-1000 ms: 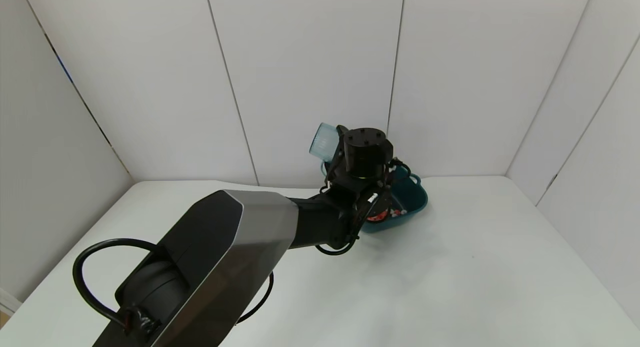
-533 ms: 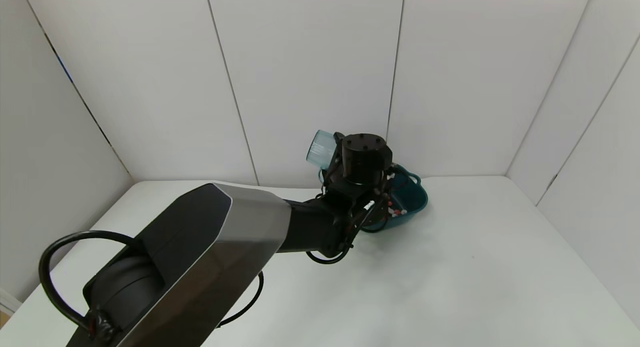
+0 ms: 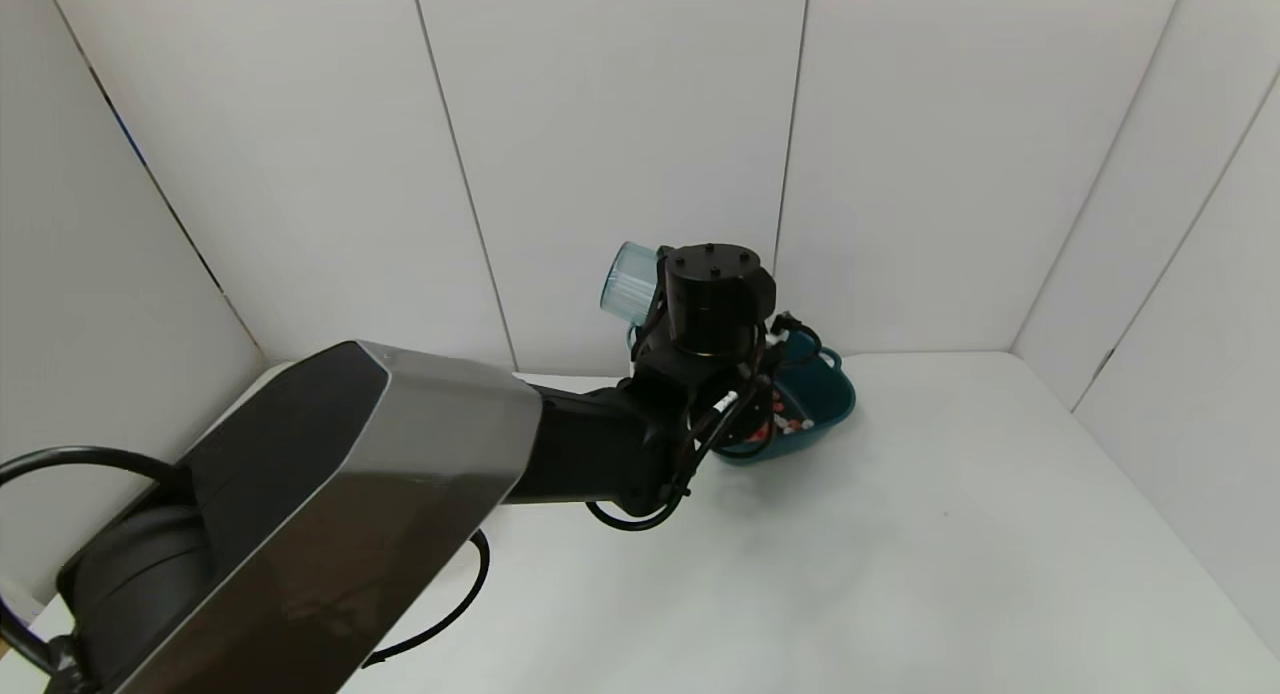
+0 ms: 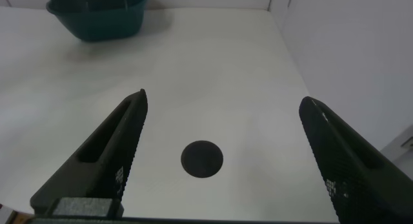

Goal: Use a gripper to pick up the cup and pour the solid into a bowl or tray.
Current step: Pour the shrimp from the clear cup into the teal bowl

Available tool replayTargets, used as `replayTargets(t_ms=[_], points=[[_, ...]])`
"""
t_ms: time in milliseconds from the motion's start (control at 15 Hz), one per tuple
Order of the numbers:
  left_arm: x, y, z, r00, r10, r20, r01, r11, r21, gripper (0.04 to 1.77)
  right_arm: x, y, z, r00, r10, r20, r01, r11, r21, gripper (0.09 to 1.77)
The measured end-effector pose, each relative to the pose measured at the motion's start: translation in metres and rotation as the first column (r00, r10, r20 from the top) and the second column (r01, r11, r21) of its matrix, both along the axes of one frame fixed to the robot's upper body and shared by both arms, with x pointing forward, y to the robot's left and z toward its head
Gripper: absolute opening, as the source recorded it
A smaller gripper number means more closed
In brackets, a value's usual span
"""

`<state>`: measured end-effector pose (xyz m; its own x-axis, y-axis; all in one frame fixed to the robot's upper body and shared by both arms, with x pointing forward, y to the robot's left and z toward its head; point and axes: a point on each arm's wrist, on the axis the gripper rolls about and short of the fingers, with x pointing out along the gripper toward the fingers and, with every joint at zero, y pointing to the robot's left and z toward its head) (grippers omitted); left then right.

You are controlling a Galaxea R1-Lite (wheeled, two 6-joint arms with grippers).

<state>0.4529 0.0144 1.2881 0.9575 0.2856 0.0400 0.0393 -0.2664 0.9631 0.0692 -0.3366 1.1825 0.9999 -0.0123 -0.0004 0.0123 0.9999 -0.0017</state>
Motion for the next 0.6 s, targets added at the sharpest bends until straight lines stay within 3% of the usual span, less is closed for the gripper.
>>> replayTargets(t_ms=[267, 600], points=[[-0.013, 0.008, 0.007, 1.0, -0.016, 0.008, 0.016, 0.999, -0.052, 1.25, 0.0, 0.0, 0.0, 1.0, 0.0, 0.0, 0.0, 1.0, 0.0, 1.71], [-0.023, 0.018, -0.004, 1.0, -0.019, 0.001, 0.019, 0.976, -0.215, 1.25, 0.0, 0.0, 0.0, 1.0, 0.0, 0.0, 0.0, 1.0, 0.0, 1.71]])
